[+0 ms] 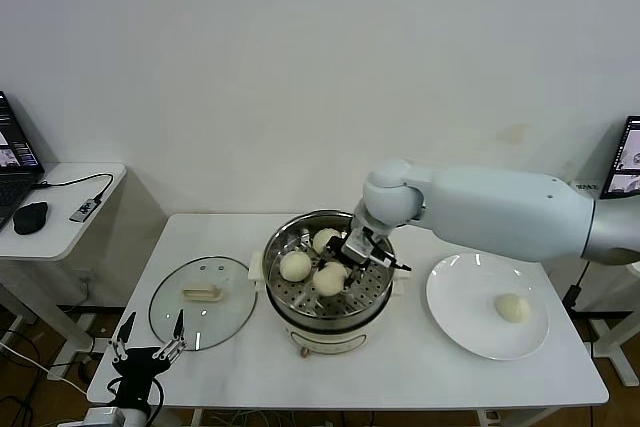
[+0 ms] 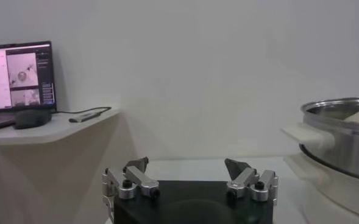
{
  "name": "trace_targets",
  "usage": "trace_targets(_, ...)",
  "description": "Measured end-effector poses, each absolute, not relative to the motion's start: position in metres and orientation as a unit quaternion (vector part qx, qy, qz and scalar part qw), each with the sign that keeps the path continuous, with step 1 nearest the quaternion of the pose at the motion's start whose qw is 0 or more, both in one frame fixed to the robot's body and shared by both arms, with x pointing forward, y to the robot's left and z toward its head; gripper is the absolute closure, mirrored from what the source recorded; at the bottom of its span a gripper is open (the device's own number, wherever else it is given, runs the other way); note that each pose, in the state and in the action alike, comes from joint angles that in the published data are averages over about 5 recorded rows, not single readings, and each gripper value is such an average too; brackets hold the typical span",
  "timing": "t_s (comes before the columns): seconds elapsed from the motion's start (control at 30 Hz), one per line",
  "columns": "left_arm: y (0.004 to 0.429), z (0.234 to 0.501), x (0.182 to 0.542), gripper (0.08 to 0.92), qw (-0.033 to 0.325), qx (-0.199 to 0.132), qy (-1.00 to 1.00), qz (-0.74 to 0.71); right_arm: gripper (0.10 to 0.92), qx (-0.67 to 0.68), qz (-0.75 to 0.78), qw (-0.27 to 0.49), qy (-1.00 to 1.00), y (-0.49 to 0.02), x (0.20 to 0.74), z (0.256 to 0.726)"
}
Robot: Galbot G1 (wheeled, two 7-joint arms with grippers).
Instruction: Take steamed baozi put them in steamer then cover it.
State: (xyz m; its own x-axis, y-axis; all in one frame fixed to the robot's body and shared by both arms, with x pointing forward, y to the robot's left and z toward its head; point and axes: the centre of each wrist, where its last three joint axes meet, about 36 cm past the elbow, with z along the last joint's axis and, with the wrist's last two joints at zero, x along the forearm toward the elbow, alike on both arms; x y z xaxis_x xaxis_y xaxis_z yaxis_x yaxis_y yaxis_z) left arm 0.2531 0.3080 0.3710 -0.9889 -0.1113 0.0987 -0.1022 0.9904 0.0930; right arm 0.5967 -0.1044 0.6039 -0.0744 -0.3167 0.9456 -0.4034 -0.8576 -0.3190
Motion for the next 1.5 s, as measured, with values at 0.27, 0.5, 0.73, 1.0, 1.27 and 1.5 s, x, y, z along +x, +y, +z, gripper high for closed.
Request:
trace_targets(0.27,0.308,0.370,0.253,0.177,0.052,0.055,-0.996,-0.044,0.454,0.688,0.683,0.015,-0.247,-0.100,0.594,0.597)
trace_targets(0.5,0.309,0.371,0.252,0.177,0.052,0.056,-0.996,-0.044,0.442,0.693,0.681,0.007,-0.238,-0.100,0.592,0.594)
trace_targets(0.73,0.308,0.372,0.251,0.177,0.050,0.056,-0.996,-0.044,0.265,0.691,0.684,0.004,-0.234,-0.104,0.594,0.596)
trace_targets(1.0,0.309,0.374,0.252,0.177,0.048,0.055,-0.996,-0.046,0.200,0.678,0.692,0.011,-0.249,-0.114,0.600,0.617)
trace_targets(1.27,0.310,0.376,0.255,0.177,0.045,0.051,-0.997,-0.048,0.200,0.653,0.685,0.059,-0.318,-0.143,0.606,0.652)
trace_targets(1.5,0.310,0.376,0.259,0.177,0.043,0.043,-0.997,-0.051,0.200,0.609,0.648,0.147,-0.432,-0.191,0.602,0.669)
